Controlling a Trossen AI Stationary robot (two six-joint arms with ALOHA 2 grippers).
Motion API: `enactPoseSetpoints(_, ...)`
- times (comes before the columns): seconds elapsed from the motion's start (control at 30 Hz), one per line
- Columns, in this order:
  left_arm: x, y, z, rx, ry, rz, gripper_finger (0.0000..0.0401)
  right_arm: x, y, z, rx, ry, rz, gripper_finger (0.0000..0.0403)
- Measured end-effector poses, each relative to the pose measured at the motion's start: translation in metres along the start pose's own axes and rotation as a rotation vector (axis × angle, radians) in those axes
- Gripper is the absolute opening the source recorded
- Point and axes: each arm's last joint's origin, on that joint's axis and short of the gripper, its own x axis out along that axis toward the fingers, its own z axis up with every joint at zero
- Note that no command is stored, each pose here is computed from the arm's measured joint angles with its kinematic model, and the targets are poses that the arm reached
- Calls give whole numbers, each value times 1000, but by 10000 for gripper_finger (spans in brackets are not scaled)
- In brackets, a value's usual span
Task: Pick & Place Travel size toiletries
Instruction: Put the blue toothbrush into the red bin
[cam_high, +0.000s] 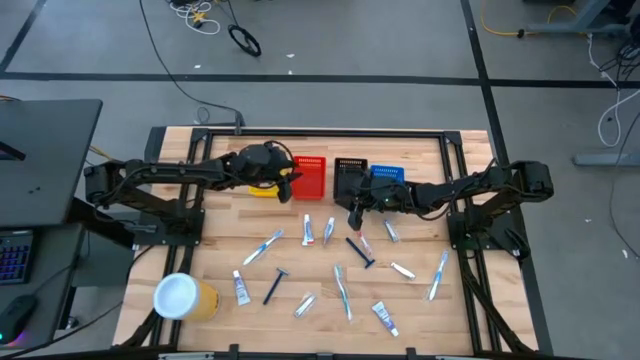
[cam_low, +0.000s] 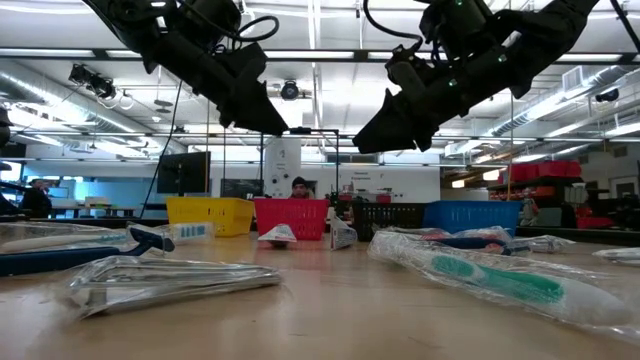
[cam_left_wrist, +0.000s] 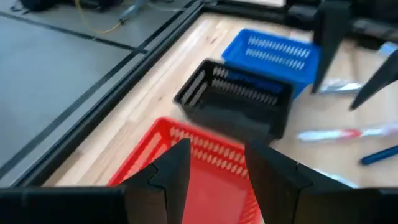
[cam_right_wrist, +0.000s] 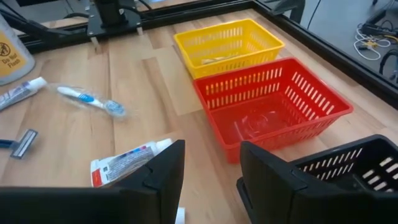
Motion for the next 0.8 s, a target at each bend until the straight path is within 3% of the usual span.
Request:
enactPoseSetpoints(0.1,0,-2,-3,-44,36,-47,160,0,0,0,0,-1,0,165)
enactPoseSetpoints(0.27,-4,-17,-15,-136,183,-300,160,0,0,0,0,-2,1,165)
enactPoseSetpoints(0.37,-9,-36,-23,-148,273,-378,160,0,0,0,0,-2,1,165)
enactPoseSetpoints(0.5,-20,-67,-37,-78,367,-349,160,0,0,0,0,-2,1,165)
enactPoseSetpoints(0.63,-34,-88,-50,-24,423,-227,160,0,0,0,0,-2,1,165)
enactPoseSetpoints(0.8,-45,-101,-64,-93,502,-159,160,0,0,0,0,-1,1,165)
